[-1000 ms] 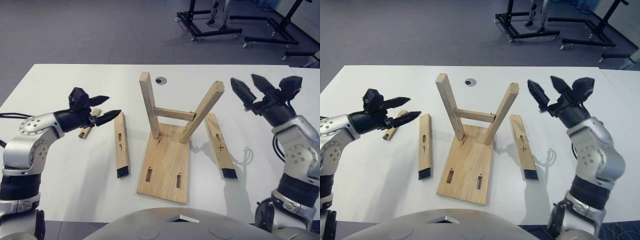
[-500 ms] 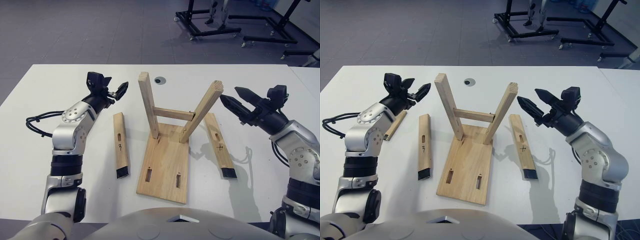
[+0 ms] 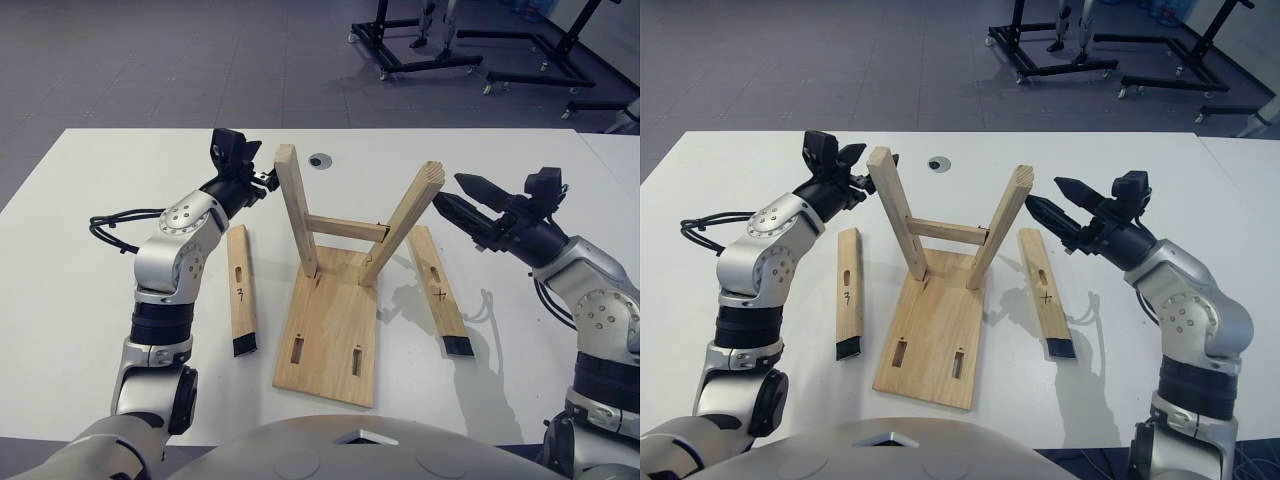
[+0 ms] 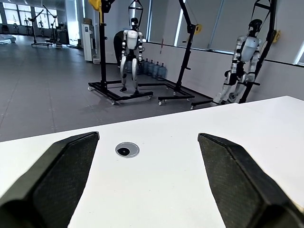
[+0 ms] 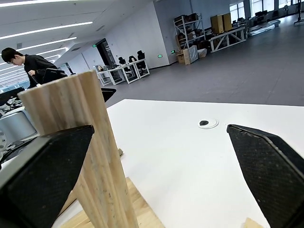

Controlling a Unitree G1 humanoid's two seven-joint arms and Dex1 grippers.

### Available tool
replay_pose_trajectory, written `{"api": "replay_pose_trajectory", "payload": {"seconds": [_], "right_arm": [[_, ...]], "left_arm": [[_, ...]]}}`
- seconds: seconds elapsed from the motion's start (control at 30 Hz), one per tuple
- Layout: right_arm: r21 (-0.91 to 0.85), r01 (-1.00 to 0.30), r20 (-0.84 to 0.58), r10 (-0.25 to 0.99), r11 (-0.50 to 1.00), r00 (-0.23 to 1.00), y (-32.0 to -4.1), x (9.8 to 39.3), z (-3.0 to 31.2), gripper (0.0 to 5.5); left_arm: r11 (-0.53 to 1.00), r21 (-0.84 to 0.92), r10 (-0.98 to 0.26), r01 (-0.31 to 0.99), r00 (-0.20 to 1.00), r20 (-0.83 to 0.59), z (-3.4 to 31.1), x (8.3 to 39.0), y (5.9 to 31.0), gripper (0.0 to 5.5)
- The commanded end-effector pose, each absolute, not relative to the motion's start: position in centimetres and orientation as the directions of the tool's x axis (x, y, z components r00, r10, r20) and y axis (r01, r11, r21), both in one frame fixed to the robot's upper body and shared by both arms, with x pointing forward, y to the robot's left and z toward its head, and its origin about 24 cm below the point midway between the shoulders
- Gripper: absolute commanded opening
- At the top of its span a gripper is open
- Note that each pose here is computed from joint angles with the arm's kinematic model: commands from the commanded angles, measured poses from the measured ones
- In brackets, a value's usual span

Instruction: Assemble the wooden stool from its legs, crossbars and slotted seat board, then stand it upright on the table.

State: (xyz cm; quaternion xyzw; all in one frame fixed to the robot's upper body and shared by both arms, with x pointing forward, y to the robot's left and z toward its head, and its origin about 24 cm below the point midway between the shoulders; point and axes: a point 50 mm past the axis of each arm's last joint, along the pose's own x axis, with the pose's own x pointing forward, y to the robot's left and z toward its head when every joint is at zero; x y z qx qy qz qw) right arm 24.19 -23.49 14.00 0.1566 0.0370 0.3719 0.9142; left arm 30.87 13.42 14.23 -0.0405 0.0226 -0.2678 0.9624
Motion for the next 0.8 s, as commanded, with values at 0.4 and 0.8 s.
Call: {"api": "replay_pose_trajectory", "payload": {"seconds": [0.4,0.8], "right_arm": [[0.250,-0.680,0.027,0.697,0.690,0.717,-23.2,24.6,14.1,5.17],[0.241,-0.648,0.010,0.666,0.723,0.746,-23.7,24.4,14.7,5.17]], "left_arm": [[0.964,0.004,-0.264,0.265,0.963,-0.061,15.4,30.4,16.3,3.82],[0.989,-0.098,-0.122,0.113,0.988,-0.093,15.1,25.2,12.7,3.82]]}}
